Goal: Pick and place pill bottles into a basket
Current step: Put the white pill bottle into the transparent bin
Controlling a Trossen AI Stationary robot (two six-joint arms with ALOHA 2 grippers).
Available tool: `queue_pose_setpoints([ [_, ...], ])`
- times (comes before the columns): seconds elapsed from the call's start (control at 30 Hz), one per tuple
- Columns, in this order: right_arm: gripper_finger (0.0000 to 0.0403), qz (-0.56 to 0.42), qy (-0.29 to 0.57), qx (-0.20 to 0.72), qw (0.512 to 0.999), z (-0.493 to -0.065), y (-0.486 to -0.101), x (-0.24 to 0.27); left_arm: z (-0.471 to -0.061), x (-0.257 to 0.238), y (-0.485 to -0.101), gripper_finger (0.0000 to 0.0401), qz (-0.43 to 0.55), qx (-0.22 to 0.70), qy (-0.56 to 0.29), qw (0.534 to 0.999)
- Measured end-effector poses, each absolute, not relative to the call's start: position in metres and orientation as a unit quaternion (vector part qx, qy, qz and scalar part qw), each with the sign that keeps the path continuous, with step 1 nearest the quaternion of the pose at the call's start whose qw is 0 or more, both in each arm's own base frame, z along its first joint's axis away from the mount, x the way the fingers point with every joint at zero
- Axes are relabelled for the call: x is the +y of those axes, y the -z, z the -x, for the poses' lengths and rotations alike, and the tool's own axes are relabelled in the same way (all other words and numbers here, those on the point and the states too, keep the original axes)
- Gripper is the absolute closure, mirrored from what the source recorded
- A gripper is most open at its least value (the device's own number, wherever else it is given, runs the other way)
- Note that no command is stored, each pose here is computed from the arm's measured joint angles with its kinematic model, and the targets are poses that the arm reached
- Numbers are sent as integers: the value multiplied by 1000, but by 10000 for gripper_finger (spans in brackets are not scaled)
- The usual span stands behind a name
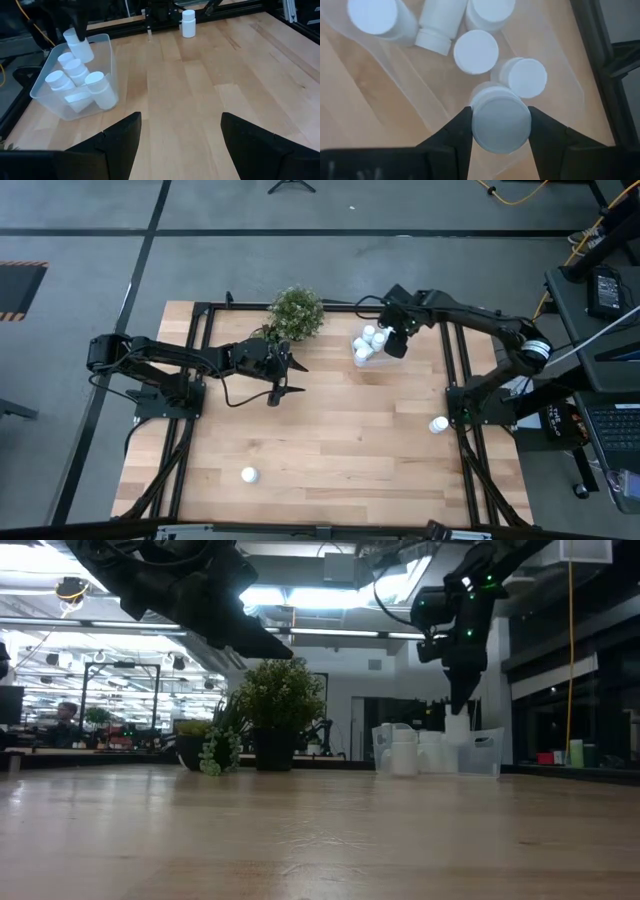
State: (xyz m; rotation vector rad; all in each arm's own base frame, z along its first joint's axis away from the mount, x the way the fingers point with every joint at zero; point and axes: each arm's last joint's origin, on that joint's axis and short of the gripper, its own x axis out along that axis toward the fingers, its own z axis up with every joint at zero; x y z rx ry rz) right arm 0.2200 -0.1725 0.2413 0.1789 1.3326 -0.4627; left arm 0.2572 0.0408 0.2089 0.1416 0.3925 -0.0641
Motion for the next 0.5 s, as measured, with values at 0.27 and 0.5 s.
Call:
queue_pose_setpoints([
  [0.27, 253, -88, 216, 622, 747, -224, -230, -179, -257, 41, -209, 134, -71, 195, 32, 978],
  [0.5, 253, -82, 223, 609, 757, -229, -228, -183, -257, 41, -209, 134, -70, 195, 32, 978],
])
